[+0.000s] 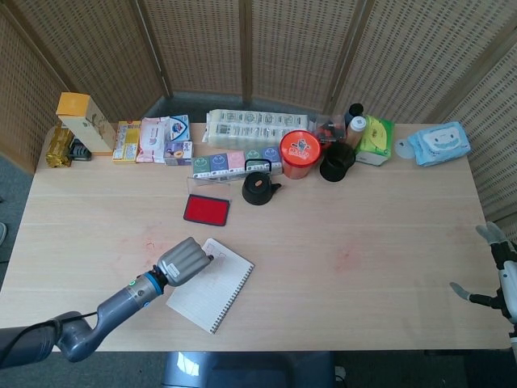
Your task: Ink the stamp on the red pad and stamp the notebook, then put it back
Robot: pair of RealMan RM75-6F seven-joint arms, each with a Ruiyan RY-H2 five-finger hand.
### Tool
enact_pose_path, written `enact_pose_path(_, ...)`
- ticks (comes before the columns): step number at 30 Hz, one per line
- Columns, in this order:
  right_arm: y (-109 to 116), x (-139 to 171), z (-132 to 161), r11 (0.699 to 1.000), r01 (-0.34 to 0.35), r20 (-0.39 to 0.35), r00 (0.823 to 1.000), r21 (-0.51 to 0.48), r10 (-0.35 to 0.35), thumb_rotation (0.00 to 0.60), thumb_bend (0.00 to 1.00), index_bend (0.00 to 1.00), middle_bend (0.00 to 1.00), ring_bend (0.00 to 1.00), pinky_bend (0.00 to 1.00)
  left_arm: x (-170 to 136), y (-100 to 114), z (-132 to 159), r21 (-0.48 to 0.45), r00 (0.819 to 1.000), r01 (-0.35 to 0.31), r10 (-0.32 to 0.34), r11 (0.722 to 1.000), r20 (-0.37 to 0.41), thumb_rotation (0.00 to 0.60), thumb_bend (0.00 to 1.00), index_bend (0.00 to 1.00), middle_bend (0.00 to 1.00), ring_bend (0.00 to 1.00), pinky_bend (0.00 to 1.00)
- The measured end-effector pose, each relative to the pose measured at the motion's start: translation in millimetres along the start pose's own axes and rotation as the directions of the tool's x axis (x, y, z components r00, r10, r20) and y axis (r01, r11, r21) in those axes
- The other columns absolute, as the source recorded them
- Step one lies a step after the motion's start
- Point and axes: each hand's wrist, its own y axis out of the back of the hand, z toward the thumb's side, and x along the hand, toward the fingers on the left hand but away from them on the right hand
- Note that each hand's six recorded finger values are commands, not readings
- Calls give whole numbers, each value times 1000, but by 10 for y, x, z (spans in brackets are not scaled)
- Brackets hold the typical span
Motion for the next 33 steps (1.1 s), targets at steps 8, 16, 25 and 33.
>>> enact_pose_path(8,1,-1,-5,1000,-1,1,1000,-2,1,600,78,0,0,0,0,51,-112,106,-2,1000,20,-20,1000,17,600,402,637,1000,1000,1000)
enact_pose_path(16,4,-7,-13,1000,-1,3,1000,-3,1,600,79,0,0,0,0,100,-170,194,-2,999,29,-29,1000,33,600,403,637,1000,1000,1000)
enact_pose_path(25,5,-9,-17,1000,-1,4,1000,-3,1,600,78,0,0,0,0,98,-213,233,3,999,37,-37,999,40,600,402,637,1000,1000,1000)
enact_pose_path(33,7,-2,-9,1000,0,1,1000,-4,0,600,78,0,0,0,0,105,-239,246,-4,998,43,-43,999,40,600,403,637,1000,1000,1000)
